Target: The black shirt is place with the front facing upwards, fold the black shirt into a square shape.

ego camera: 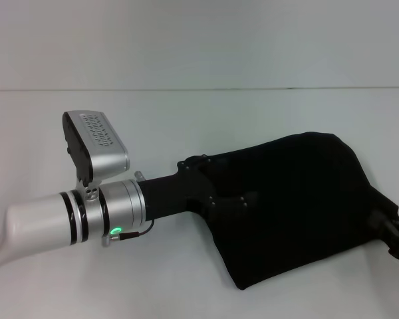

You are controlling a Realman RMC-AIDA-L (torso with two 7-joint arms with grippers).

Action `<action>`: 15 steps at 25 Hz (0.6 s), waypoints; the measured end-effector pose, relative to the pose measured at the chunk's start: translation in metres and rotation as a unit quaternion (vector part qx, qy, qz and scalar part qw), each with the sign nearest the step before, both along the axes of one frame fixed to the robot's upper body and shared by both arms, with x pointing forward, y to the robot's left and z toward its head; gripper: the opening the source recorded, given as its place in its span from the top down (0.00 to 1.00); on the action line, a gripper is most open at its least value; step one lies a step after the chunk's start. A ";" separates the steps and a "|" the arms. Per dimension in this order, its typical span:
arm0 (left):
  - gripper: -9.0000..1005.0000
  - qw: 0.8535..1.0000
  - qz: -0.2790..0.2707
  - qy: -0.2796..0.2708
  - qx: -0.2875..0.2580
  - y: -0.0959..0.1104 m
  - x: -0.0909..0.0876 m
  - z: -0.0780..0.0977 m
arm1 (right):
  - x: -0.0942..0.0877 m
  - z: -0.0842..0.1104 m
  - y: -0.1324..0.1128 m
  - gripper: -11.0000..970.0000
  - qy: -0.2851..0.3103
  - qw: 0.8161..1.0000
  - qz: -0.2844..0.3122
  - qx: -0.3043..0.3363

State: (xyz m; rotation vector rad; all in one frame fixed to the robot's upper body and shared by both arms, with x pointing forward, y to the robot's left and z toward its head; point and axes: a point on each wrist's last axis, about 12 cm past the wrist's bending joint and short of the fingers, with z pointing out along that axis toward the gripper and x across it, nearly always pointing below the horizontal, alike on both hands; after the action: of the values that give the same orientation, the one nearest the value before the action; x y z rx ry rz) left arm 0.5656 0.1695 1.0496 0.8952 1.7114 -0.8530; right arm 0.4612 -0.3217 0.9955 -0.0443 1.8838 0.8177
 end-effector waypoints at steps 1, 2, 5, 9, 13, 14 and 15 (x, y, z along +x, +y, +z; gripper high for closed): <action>0.08 1.000 -0.003 -0.001 -0.001 0.000 -0.001 0.000 | -0.003 0.004 0.001 0.99 -0.019 1.000 0.007 0.011; 0.08 1.000 -0.007 -0.003 -0.002 -0.001 -0.002 0.000 | -0.006 0.010 0.000 0.99 -0.042 0.999 0.009 0.024; 0.08 1.000 -0.019 -0.008 -0.006 -0.002 -0.005 0.001 | -0.007 0.024 -0.004 0.99 -0.092 0.994 0.000 0.051; 0.08 0.999 -0.028 -0.013 -0.007 -0.004 -0.008 -0.001 | 0.016 0.033 -0.002 0.99 -0.115 0.992 -0.012 0.043; 0.08 0.999 -0.037 -0.015 -0.005 -0.007 -0.010 -0.002 | 0.048 0.026 0.013 0.99 -0.079 0.997 -0.012 -0.004; 0.08 0.999 -0.038 -0.015 -0.005 -0.007 -0.010 -0.002 | 0.052 0.023 0.015 0.99 -0.066 0.998 -0.012 -0.015; 0.08 0.999 -0.038 -0.015 -0.005 -0.007 -0.010 -0.002 | 0.056 0.016 0.018 0.99 -0.041 0.998 -0.013 -0.034</action>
State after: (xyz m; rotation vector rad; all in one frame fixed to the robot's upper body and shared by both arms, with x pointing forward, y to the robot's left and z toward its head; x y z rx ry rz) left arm 0.5556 0.1625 1.0476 0.9675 1.6555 -0.8934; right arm 0.5176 -0.3036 1.0119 -0.0938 1.8303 0.7226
